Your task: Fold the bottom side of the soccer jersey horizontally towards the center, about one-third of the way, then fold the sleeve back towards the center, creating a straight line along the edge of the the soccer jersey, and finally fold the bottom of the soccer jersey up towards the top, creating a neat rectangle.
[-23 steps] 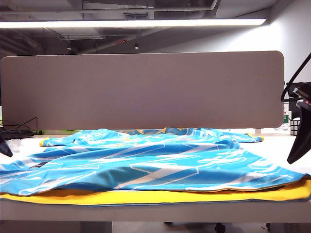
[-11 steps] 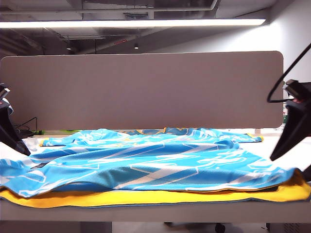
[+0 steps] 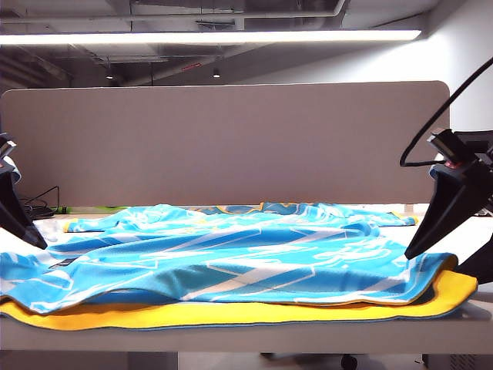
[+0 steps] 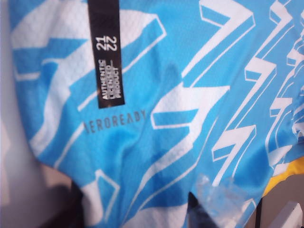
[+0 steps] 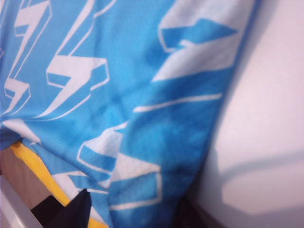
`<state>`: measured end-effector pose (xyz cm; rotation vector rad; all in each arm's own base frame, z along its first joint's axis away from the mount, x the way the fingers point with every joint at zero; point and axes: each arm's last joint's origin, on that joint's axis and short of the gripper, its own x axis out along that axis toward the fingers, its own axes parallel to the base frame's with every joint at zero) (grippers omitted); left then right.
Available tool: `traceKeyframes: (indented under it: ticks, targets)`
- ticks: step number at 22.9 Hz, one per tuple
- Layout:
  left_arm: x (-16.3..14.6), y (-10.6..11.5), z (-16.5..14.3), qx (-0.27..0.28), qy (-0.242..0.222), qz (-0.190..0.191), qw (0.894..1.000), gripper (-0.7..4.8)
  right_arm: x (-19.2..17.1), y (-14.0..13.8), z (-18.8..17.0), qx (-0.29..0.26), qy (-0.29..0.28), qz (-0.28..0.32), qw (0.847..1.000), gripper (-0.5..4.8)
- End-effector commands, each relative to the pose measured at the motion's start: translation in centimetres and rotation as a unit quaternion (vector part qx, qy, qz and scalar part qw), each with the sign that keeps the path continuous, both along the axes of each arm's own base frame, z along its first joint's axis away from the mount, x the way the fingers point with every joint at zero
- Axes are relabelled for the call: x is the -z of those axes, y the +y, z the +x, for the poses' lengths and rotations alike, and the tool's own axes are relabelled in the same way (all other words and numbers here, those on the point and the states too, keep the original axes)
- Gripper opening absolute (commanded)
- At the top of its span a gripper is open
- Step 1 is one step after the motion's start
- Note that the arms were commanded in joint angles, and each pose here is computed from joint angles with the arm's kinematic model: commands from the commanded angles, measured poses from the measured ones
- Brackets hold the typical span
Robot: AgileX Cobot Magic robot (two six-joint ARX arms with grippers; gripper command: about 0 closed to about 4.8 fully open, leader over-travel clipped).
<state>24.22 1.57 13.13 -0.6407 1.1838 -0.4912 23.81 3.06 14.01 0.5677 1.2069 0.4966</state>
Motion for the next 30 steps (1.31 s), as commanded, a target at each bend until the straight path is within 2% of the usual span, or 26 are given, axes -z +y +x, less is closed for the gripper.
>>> traceKeyframes:
  ticks: [1,3,4,5,6,11,14,21,24,26,28,30]
  targets:
    - [1.5,0.1,-1.2,-0.014,0.070,0.054,0.996,1.94,0.5,-0.1,-0.3,0.012,0.020,-0.017,1.000,1.85]
    - [1.5,0.1,-1.1,-0.014,0.067,0.054,0.996,1.15,0.5,-0.1,-0.3,0.013,0.020,-0.018,1.000,1.35]
    - [1.4,0.0,-1.1,-0.013,0.065,0.051,0.997,0.35,0.5,-0.1,-0.3,0.012,0.020,-0.018,1.000,0.63]
    - [1.4,0.0,-1.1,-0.012,0.063,0.048,0.997,0.02,0.5,-0.1,-0.3,0.012,0.019,-0.018,1.000,0.23]
    - [1.4,0.0,-1.0,-0.011,0.060,0.042,0.997,-0.05,0.5,-0.1,-0.2,0.011,0.016,-0.019,1.000,-0.10]
    - [0.5,-0.3,-1.3,0.002,0.046,-0.013,0.999,-0.06,-0.4,0.0,-0.5,0.007,0.003,-0.012,1.000,-0.09]
    - [-2.9,-0.7,-3.0,0.010,0.013,-0.028,0.999,-0.06,-4.0,0.3,-2.8,-0.002,-0.032,-0.010,0.999,-0.09]
    - [-8.4,-1.7,-8.3,0.017,-0.048,-0.005,0.999,-0.06,-7.7,0.3,-8.6,-0.022,-0.034,-0.020,0.999,-0.09]
    - [-10.1,-2.1,-11.7,0.010,-0.063,0.027,0.998,-0.06,-9.0,0.0,-11.3,-0.020,-0.043,-0.017,0.999,-0.09]
    - [-10.4,-2.3,-13.6,0.002,-0.053,0.062,0.997,-0.06,-10.1,-0.3,-13.9,0.006,-0.060,-0.005,0.998,-0.09]
    - [-11.3,-2.4,-14.7,-0.032,-0.091,0.048,0.994,-0.06,-11.2,-0.6,-16.5,0.057,-0.103,0.023,0.993,-0.09]
    - [-12.0,-2.4,-14.7,-0.052,-0.123,0.041,0.990,-0.06,-11.7,-0.7,-16.9,0.081,-0.134,0.030,0.987,-0.09]
